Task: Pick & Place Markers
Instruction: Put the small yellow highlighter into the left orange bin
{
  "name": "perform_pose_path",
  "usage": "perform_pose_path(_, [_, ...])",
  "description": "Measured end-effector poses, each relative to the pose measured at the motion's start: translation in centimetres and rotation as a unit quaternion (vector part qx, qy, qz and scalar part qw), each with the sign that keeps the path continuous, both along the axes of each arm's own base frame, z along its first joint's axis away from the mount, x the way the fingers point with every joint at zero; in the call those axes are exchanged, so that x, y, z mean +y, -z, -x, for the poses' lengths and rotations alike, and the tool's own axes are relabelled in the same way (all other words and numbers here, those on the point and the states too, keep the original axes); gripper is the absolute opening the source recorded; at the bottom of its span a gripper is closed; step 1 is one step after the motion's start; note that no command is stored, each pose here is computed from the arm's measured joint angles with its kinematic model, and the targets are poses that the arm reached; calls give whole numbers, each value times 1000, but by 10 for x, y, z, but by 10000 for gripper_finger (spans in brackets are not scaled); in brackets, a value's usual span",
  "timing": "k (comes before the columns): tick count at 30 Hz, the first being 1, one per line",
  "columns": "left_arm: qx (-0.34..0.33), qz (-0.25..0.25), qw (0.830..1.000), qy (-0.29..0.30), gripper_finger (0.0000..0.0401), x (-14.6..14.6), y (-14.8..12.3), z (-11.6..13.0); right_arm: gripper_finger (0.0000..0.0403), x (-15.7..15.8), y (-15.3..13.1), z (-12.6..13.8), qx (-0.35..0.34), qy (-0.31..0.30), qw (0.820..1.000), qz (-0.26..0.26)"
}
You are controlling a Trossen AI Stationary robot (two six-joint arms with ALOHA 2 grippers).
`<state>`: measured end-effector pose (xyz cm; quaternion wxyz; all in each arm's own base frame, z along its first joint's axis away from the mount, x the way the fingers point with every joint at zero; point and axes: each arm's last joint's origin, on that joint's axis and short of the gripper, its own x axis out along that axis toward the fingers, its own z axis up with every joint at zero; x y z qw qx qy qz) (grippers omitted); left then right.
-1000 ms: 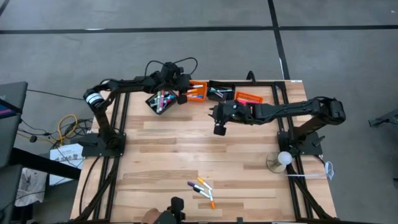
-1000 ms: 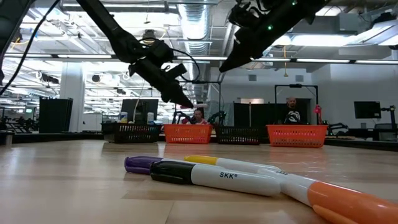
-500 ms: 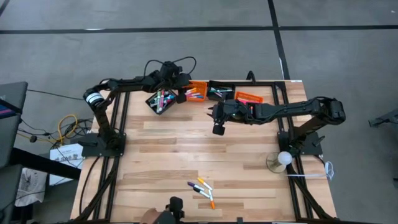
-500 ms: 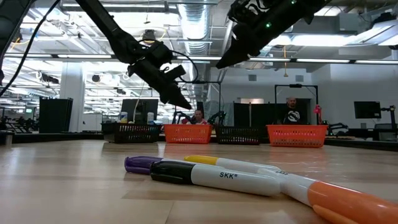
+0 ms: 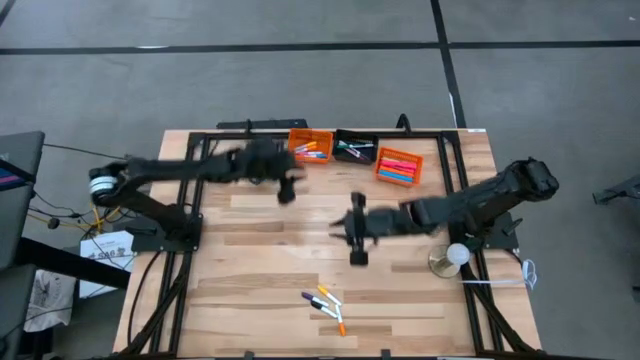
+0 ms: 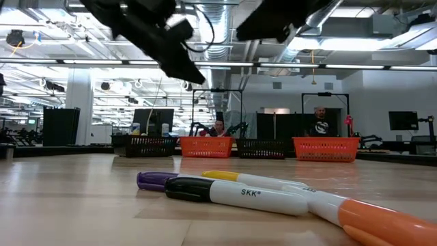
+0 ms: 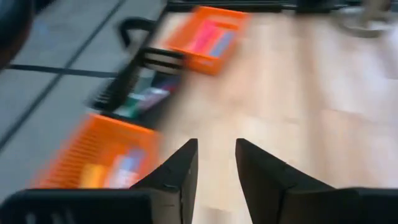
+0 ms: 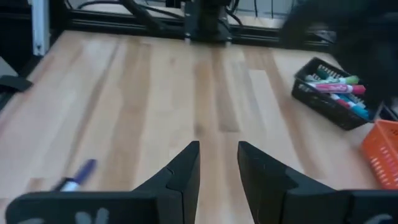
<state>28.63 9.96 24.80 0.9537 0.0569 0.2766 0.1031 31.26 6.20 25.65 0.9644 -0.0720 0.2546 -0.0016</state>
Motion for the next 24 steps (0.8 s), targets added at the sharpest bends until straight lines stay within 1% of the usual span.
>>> perform_pose_path(4, [-5,52,999,13,106,-71,15,14,102,45,13,5,1,15,1000,-4])
perform_pose_path(6, [-19,76,997,19,106,-104,26,21,102,65,22,2,-10,14,1000,-27])
perform_pose_path(9, [-49,104,992,41,106,-154,42,32,102,86,46,-2,5,27,999,-39])
perform_pose_path(13, [-96,134,986,37,106,-206,54,50,102,100,75,-15,29,63,996,-59])
perform_pose_path(14, [-104,138,984,35,106,-217,57,54,102,101,82,-19,34,75,994,-68])
perform_pose_path(16, [-123,152,980,49,106,-239,62,58,102,104,94,-25,46,91,991,-81])
perform_pose_path(19, [-139,160,976,57,106,-263,70,64,102,112,107,-35,60,98,988,-103])
perform_pose_path(22, [-134,167,975,60,106,-278,81,67,109,123,117,-40,79,97,985,-117])
perform_pose_path(24, [-132,179,973,58,106,-285,86,63,118,130,122,-39,101,96,985,-104])
